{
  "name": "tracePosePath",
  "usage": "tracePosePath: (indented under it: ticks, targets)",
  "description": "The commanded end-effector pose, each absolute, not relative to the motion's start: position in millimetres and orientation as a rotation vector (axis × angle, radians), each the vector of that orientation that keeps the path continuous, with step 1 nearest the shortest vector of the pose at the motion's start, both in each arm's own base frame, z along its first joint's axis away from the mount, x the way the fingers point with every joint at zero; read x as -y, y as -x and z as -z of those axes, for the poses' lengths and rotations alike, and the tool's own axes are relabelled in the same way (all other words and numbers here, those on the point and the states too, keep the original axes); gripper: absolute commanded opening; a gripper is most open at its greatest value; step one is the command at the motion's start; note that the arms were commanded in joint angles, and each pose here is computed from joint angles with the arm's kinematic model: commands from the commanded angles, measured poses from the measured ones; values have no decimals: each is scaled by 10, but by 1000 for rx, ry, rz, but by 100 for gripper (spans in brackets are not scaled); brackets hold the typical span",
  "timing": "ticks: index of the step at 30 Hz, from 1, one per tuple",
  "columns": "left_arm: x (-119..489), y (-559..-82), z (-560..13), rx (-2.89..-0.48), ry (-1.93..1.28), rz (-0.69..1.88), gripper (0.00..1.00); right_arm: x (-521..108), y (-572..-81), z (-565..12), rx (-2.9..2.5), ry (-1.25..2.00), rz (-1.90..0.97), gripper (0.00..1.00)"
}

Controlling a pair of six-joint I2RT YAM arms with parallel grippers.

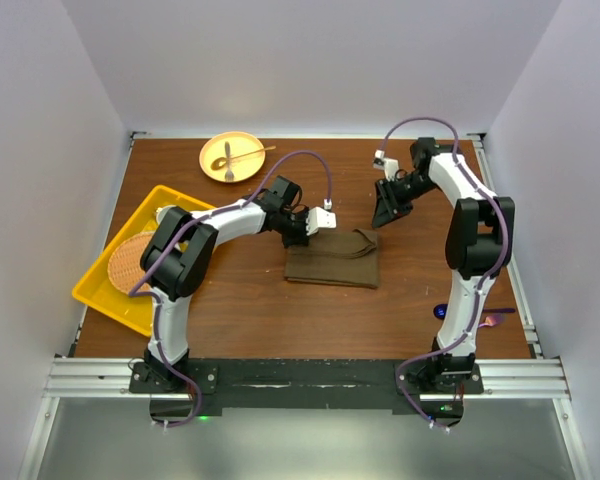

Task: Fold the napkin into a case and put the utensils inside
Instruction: Fold the lower triangle-folded napkin at the center of the board.

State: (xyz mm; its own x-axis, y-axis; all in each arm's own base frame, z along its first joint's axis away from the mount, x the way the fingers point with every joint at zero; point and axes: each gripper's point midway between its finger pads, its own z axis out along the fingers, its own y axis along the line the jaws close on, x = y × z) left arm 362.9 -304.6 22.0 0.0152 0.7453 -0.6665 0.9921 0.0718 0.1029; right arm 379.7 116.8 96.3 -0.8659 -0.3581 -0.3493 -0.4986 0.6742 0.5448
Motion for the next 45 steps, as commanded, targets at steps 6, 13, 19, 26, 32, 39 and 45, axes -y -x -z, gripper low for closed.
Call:
tracePosePath:
  ticks: [6,13,19,26,32,39,45]
  targets:
    - [2822,-3459,68,-1915,-1787,516,3,-1215,-3587,-693,-2823,507,-899,39]
    - [2827,-3459,70,-1915,-1789,515,3,-1276,-3416,-622,-2862,480,-985,19]
    - [2827,-3465,76,-1925,-1781,514,3,-1216,-3298,-348,-2940,469,-907,17]
    - [2962,-3494,-316,-1944,-1583,726,16,-1103,-3311,55,-3020,419,-785,16]
    - [3110,-3663,-1289,-1923,-1090,1163,38,-955,-3425,211,-3038,436,-626,16]
    - [3544,-3602,-1644,-1864,-644,1557,50,-842,-3633,255,-3000,528,-517,15]
    - [3980,-3619,-1504,-1919,-493,1740,47,-834,-3662,267,-2999,541,-510,15]
